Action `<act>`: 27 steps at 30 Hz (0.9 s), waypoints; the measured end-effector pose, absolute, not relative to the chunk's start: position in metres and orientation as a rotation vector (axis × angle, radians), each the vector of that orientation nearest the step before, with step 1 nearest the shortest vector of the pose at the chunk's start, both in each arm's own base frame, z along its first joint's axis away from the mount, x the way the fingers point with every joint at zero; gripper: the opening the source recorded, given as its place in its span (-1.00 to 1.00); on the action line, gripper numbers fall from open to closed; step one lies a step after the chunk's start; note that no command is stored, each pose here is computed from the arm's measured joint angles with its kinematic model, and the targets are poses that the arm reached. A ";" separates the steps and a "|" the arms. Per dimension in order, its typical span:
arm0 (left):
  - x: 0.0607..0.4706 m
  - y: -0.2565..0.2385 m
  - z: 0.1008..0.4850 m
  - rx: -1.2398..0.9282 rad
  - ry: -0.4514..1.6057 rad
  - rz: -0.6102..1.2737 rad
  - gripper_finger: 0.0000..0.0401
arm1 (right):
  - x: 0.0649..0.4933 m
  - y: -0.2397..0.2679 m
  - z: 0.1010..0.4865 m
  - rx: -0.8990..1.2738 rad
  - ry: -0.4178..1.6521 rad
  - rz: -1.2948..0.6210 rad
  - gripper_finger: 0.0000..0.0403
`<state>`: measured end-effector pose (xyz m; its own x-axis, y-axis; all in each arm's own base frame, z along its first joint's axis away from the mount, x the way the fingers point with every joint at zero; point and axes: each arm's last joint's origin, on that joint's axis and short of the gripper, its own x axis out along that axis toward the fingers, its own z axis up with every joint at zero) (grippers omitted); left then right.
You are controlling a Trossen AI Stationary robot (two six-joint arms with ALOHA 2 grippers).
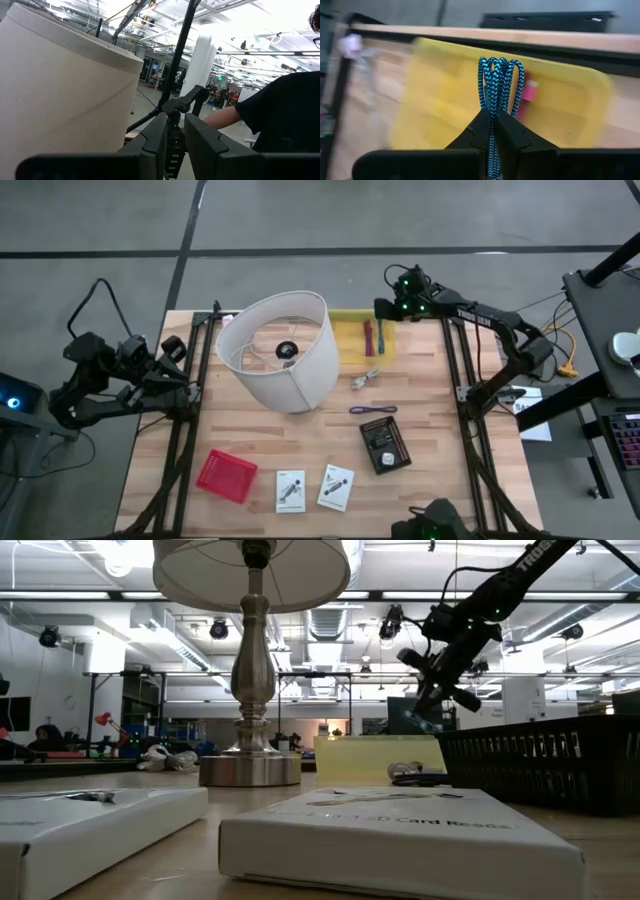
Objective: Pick and place items into bin
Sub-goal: Put the blue cable into the yellow bin, then put the white cable into the yellow bin
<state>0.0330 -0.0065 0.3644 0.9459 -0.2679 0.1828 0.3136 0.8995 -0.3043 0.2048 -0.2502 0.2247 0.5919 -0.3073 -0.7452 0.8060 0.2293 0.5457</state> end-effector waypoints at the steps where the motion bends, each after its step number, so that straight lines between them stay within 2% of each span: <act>1: 0.033 -0.007 0.364 -0.337 -0.138 -0.302 -0.74 | 0.203 -0.249 0.222 1.081 0.570 -0.840 -0.96; 15: 0.033 -0.007 0.364 -0.337 -0.138 -0.302 -0.74 | 0.200 -0.246 0.213 1.087 0.595 -0.880 -0.93; 23: 0.033 -0.007 0.364 -0.337 -0.138 -0.302 -0.74 | 0.200 -0.246 0.213 1.082 0.599 -0.872 -0.67; 27: 0.033 -0.007 0.364 -0.337 -0.138 -0.302 -0.74 | 0.203 -0.246 0.216 1.025 0.600 -0.771 -0.49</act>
